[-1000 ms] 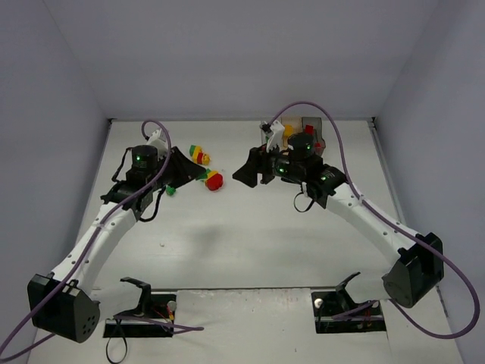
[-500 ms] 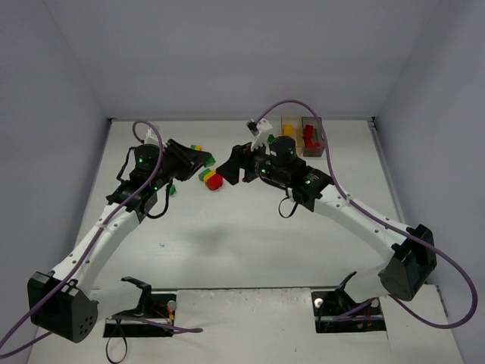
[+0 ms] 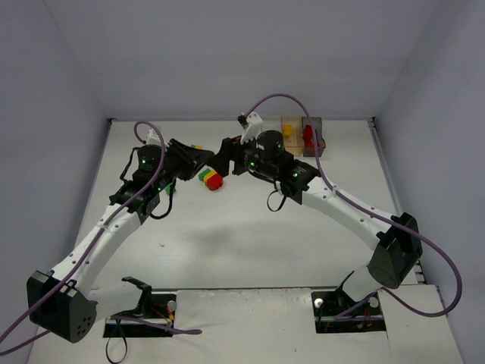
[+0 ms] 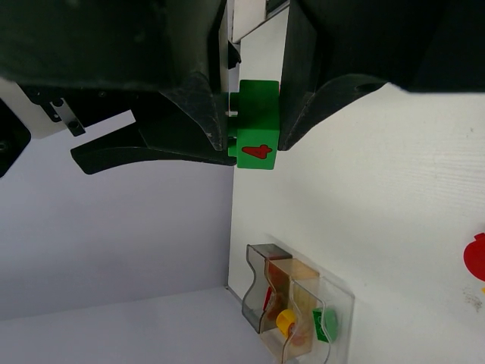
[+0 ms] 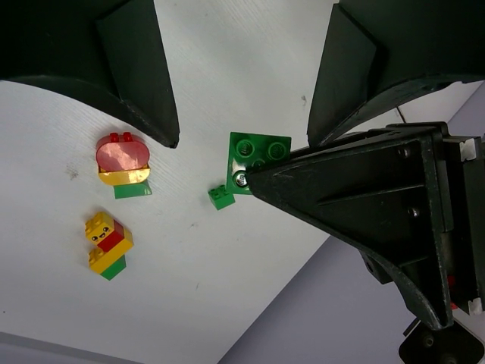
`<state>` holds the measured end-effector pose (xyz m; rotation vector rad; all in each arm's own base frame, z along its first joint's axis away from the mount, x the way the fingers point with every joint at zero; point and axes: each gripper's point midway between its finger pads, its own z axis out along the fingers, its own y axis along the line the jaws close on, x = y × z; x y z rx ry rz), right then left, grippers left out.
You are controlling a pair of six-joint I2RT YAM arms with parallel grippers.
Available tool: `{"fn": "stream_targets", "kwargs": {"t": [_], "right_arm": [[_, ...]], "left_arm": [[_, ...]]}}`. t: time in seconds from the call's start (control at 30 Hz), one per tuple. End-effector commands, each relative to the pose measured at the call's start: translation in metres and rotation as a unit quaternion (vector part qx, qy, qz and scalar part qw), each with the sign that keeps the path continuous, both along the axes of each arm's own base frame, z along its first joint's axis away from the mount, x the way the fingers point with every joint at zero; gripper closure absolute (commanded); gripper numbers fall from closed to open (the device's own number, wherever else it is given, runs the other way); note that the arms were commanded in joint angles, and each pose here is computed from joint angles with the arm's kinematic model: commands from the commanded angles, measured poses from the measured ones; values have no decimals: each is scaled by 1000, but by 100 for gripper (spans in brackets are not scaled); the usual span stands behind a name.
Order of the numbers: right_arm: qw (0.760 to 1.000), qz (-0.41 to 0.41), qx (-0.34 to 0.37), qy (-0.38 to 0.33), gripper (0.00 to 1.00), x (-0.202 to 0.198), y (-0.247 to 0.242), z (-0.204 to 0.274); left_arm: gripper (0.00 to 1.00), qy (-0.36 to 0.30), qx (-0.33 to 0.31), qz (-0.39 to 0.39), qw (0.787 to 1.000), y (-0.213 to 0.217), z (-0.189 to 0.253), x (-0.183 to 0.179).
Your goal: Sort the legos into containers by color
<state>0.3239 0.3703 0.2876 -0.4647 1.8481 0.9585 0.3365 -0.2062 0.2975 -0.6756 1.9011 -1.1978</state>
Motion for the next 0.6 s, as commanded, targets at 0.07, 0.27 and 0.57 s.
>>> {"fn": "stream_targets", "kwargs": {"t": [0.07,0.27,0.57], "right_arm": [[997,-1,49,-56,35,6,10,48],[997,5,48,-57,38,3,14,46],[996,2,54,-67,61,6,16,48]], "left_arm": [[95,-72,-42,3,997,-3,58,2],[95,-67,-50,6,996,-3,56,2],[95,-62,-55,-3,997,-9,53,0]]}}
